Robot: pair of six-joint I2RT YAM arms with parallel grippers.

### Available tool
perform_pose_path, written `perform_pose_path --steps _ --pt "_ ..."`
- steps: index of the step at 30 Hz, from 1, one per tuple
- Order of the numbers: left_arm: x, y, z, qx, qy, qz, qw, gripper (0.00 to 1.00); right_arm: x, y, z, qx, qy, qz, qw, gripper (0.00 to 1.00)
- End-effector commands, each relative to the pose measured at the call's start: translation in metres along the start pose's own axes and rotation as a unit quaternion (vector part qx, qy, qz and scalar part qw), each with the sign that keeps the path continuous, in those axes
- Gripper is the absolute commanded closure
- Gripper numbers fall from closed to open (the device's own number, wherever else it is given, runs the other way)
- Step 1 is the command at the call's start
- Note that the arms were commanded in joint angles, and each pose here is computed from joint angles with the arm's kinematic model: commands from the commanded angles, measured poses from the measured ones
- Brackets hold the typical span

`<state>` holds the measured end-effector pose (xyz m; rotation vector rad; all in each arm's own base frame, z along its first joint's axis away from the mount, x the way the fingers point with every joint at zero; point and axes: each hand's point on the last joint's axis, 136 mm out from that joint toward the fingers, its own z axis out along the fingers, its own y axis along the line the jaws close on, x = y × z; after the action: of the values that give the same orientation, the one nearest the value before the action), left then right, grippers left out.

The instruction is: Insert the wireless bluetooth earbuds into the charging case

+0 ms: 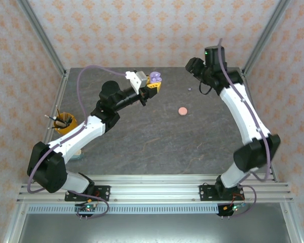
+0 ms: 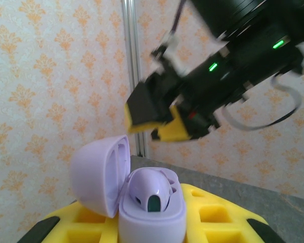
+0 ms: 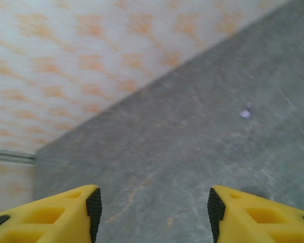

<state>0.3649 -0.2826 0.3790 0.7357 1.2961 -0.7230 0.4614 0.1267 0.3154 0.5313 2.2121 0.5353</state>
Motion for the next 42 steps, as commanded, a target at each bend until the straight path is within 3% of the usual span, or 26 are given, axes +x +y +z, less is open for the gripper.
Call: perform_pose_path --steps 1,10,20,42 --pt "-0.026 -0.008 -0.006 0.006 -0.041 0.037 0.998 1.0 0.009 -0.034 0.031 0.092 0.035 0.003 0.995 0.41" --pt "-0.008 0.002 0.008 0.0 -0.04 0.022 0.999 1.0 0.015 -0.083 0.13 0.228 0.09 -0.008 0.969 0.41" --pt "0.004 0.007 0.018 0.001 -0.036 0.0 0.999 1.0 0.013 -0.131 0.201 0.235 0.095 0.044 0.966 0.49" --pt "0.028 0.016 0.036 0.016 -0.04 -0.028 0.999 1.0 0.041 -0.146 0.263 0.212 0.113 0.024 0.97 0.56"
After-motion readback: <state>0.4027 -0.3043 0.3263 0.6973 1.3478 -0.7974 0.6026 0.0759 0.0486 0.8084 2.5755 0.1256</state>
